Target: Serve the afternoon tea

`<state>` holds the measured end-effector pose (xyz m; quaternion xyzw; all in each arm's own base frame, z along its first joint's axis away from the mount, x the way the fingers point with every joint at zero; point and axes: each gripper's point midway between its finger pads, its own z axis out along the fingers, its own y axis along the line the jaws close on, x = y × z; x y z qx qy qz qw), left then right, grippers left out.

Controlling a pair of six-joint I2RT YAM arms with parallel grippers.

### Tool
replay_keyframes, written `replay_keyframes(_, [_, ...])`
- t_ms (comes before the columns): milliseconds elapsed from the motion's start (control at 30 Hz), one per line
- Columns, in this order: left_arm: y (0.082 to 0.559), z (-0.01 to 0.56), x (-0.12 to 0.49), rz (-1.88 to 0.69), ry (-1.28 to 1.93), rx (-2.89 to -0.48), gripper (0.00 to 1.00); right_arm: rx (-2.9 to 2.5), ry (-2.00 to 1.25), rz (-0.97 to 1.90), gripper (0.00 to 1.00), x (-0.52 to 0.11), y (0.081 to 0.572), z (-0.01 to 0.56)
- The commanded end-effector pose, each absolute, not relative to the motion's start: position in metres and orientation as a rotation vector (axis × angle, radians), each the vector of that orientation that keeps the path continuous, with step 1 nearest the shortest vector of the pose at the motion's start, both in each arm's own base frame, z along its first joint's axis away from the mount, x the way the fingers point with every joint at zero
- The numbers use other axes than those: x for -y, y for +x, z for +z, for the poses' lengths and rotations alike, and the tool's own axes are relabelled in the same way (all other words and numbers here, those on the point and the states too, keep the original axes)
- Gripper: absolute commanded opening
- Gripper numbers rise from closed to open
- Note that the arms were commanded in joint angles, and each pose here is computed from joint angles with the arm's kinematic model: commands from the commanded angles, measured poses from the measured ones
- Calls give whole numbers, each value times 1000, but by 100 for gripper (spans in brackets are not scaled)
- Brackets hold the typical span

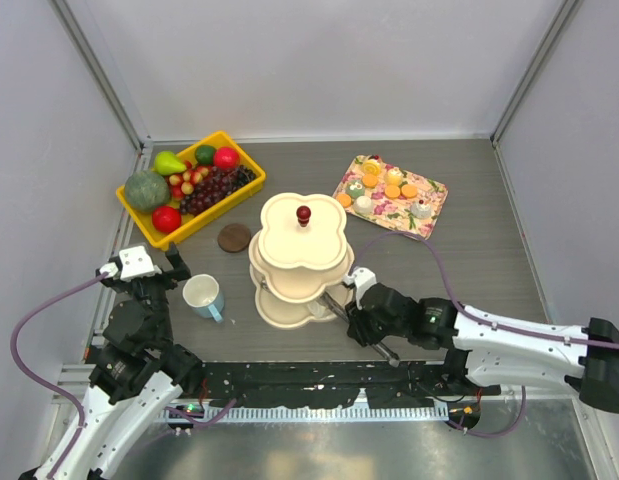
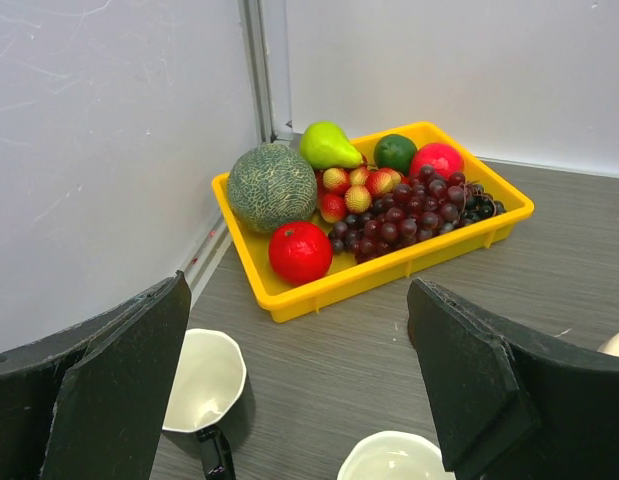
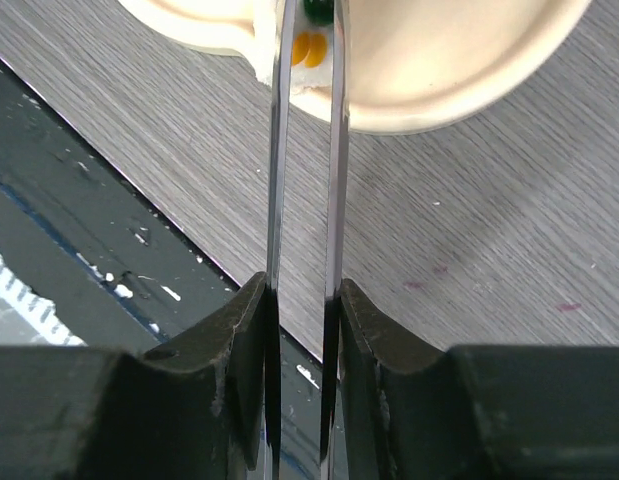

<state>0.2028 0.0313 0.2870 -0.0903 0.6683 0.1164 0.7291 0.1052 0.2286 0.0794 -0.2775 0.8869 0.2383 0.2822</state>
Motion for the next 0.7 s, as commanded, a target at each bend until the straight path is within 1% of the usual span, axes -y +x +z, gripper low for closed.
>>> replay_keyframes(0, [204, 293, -31, 244, -213, -1447, 98, -2232, -795, 570, 33, -257, 122, 104])
replay_keyframes(333, [203, 294, -32, 241, -216, -1442, 98, -2118, -1004, 396, 34, -294, 113, 104])
replay_keyframes(667, [201, 294, -33, 238, -220, -1438, 98, -1991, -965, 260, 34, -304, 127, 110])
